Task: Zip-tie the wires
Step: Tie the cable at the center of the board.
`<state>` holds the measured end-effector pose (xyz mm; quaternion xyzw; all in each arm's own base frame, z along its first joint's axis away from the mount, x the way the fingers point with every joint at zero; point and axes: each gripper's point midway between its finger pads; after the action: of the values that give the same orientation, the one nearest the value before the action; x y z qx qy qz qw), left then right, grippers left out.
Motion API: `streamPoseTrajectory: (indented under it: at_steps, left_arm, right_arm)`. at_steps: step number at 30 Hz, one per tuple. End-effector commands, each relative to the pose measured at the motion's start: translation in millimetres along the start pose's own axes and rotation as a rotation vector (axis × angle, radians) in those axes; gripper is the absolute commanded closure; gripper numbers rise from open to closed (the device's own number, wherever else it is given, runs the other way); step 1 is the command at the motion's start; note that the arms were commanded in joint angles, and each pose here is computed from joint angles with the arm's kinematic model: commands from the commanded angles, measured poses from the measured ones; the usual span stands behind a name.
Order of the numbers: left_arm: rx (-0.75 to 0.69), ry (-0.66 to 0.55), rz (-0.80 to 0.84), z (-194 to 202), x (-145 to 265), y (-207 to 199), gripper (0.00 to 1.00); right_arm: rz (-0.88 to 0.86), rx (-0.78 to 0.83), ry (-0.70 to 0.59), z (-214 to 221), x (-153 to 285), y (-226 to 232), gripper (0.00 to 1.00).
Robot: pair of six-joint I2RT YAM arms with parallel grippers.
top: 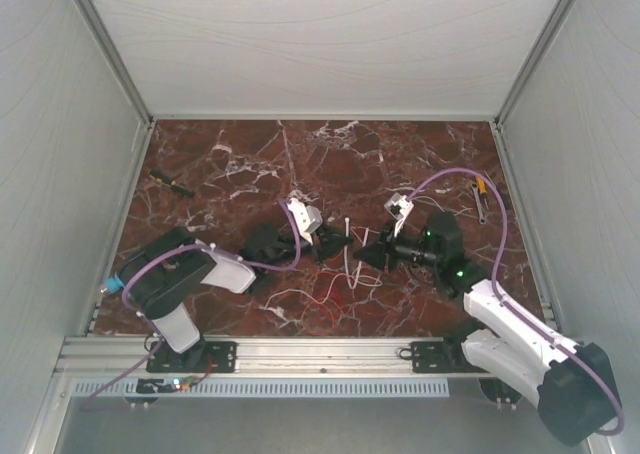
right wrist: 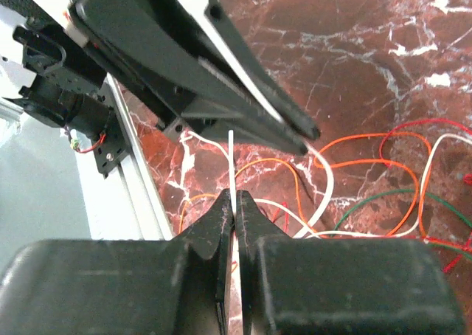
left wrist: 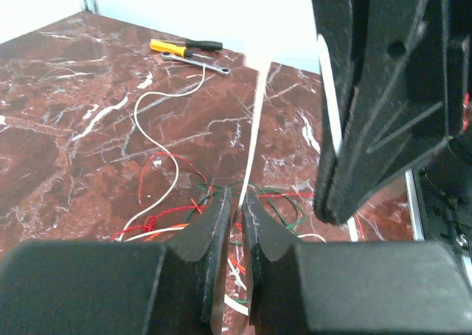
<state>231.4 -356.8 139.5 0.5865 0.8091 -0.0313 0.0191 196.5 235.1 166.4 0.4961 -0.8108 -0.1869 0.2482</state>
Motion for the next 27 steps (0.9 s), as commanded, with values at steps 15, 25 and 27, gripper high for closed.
streamPoseTrajectory:
  at_steps: [15,25,27]
  left_arm:
    - [0.063,-0.159,-0.093,-24,-10,25,0.8]
    - [0.054,-0.182,-0.12,-30,-10,30,0.77]
    - [0.059,-0.182,-0.125,-30,-10,31,0.76]
  right_arm:
    - [-0.004,-0.071,0.168,27,4,2,1.0]
    - [-0.017,-0.096,0.175,26,4,3,1.0]
    - [-0.024,-0.101,0.177,26,4,3,1.0]
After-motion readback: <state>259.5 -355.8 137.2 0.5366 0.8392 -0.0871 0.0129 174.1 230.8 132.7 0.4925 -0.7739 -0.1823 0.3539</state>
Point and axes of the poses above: each gripper's point midway between its finger pads, its own x axis back along the fingers, its own y axis along the line the jaws close on, z = x × y, and after that the axes turned 7 degrees about -x, right-handed
